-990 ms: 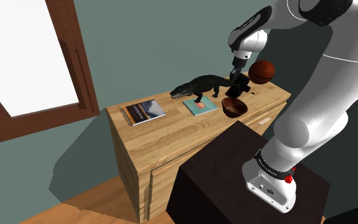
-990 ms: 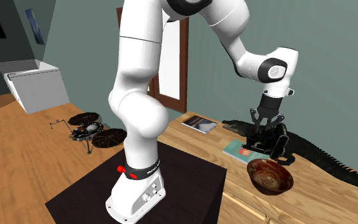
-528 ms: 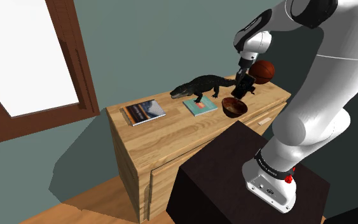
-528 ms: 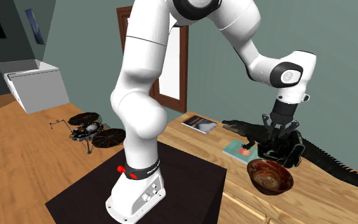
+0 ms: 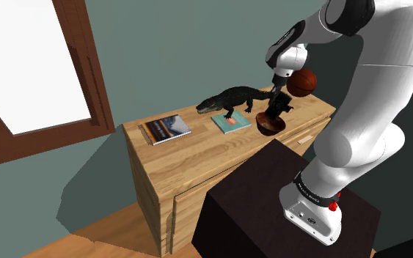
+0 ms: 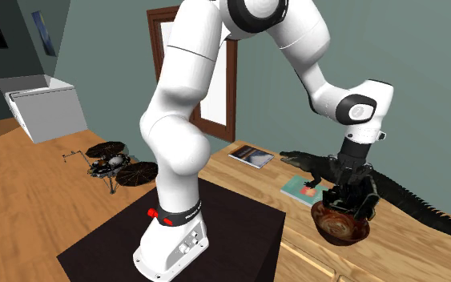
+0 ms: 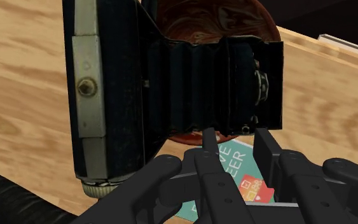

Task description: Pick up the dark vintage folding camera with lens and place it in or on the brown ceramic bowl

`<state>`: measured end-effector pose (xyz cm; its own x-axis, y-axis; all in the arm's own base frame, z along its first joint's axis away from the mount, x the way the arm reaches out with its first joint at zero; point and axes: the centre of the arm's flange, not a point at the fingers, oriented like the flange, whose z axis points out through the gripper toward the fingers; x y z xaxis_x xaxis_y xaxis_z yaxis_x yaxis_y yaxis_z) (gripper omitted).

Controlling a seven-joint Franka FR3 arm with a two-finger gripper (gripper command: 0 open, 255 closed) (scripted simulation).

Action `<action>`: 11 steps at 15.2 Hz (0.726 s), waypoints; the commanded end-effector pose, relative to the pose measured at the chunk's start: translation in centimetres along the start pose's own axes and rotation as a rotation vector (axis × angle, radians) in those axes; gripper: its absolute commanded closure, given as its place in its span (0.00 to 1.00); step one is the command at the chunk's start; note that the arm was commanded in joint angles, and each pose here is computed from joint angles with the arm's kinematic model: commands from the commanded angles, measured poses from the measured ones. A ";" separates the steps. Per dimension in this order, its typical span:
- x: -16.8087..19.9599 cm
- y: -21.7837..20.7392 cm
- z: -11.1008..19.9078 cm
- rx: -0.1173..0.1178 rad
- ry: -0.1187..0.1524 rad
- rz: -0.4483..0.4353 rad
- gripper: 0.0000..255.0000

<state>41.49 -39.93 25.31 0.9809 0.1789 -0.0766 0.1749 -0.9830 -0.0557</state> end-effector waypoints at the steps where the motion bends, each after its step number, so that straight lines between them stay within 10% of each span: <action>1: 0.1 0.0 1.0 -0.001 0.001 0.000 1.00; 11: 0.3 0.1 3.1 -0.001 0.001 0.000 1.00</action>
<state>41.49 -39.88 22.13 0.9809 0.1787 -0.0765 0.1748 -0.9830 -0.0554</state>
